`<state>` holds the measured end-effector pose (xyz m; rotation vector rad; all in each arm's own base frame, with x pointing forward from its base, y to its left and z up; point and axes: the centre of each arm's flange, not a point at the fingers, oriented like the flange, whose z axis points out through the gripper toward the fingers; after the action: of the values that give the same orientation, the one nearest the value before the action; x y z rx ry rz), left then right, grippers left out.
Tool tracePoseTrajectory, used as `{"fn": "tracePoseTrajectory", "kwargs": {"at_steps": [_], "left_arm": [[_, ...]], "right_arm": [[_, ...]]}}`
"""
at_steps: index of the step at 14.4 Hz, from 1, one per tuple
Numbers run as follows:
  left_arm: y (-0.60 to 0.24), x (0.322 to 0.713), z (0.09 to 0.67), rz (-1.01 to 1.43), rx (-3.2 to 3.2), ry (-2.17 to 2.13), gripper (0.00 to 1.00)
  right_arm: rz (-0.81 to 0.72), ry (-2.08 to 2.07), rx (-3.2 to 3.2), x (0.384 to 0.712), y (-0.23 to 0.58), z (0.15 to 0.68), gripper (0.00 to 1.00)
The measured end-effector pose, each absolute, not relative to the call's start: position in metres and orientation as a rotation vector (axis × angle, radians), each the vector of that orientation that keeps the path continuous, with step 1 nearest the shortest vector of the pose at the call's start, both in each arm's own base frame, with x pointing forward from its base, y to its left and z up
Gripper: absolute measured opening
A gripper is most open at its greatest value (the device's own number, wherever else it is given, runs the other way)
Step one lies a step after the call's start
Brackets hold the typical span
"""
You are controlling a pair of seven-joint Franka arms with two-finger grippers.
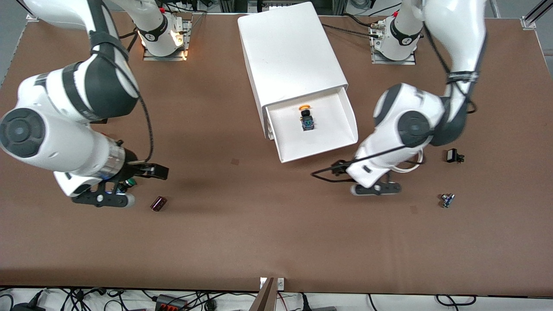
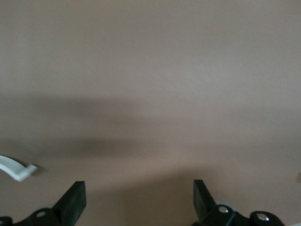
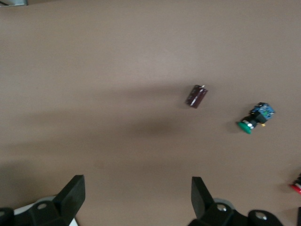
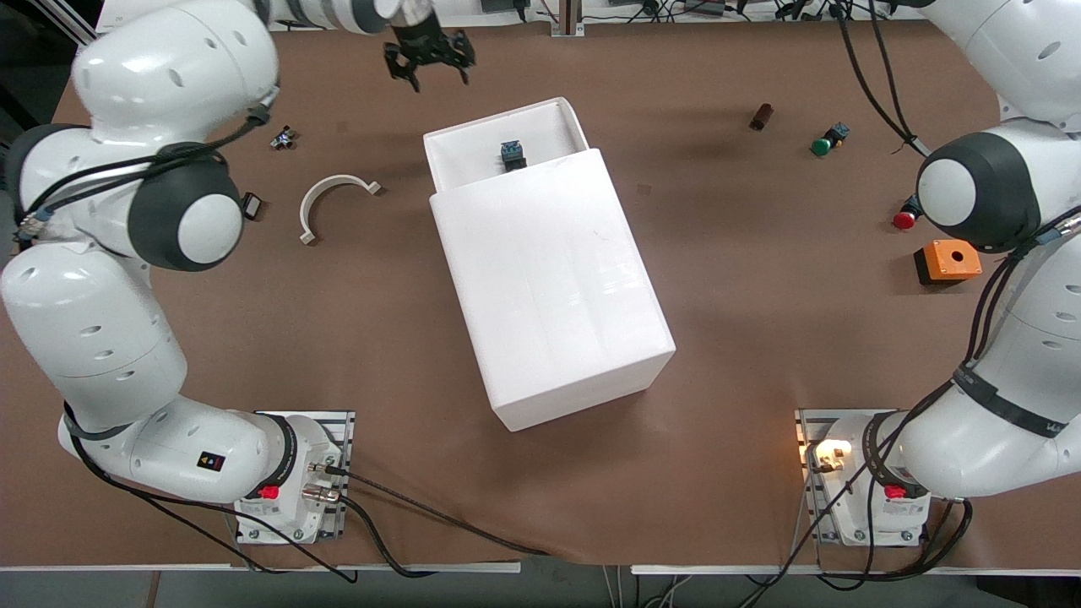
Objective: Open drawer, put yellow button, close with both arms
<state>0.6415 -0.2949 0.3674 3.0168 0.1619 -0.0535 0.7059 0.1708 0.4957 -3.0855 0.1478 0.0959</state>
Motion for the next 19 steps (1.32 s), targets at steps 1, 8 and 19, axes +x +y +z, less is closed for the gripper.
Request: {"fn": "tracePoseTrajectory", "kwargs": {"at_steps": [1,8,19], "left_arm": [[-0.312,0.636,0.360,-0.054,3.020,0.180,1.00],[-0.341,0.609,0.349,-0.201,3.057,0.382,1.00],[-0.381,0.543,0.340,-0.571,3.061,0.316,1.00]], "right_arm": [[0.094,0.164,-3.084,0.708,0.159,0.499,1.00],[0.079,0.188,-3.094,0.700,0.068,0.522,1.00],[-0.057,-0.077,-3.132,0.639,-0.035,0.590,1.00]]}}
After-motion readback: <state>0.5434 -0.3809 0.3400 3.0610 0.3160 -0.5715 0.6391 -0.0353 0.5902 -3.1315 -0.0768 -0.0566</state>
